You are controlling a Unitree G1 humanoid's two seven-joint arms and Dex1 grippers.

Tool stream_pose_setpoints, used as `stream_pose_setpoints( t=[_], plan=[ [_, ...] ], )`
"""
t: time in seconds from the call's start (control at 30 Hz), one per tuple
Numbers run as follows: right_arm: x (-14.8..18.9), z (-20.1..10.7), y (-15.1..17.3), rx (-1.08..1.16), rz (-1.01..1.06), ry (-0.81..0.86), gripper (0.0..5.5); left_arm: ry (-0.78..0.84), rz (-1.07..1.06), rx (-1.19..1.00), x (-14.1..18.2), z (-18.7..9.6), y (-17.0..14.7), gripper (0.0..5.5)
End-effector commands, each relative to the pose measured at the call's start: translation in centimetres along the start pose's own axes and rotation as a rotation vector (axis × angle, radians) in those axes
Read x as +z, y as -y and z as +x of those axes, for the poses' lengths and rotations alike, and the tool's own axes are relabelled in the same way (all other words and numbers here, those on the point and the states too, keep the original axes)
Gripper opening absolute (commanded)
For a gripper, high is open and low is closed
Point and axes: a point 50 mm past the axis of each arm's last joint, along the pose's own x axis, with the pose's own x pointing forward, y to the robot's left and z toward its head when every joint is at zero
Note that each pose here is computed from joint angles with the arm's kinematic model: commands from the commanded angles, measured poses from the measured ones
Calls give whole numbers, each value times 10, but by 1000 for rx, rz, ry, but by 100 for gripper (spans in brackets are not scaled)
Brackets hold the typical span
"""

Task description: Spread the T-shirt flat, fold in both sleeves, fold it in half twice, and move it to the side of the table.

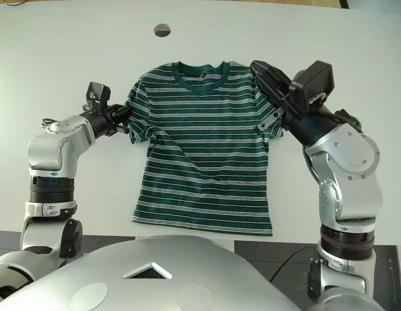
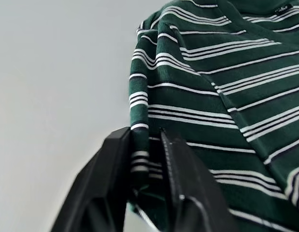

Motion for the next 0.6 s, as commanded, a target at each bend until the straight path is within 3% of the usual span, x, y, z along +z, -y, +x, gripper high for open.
stream_pose_setpoints(
  t=[0.03,0.23,0.43,0.6],
  plan=[
    [0,3,5,-35,2,-1,10,-111,-27,-16,-24,-1,0,26],
    [-21,3,10,-91,-70,-122,10,29,-54,-11,2,1,3,14],
    [-55,1,13,-129,-133,-292,10,145,-68,-137,38,6,37,14],
    [-72,-4,19,-167,-130,-379,10,154,-23,-191,48,17,61,14]
  ],
)
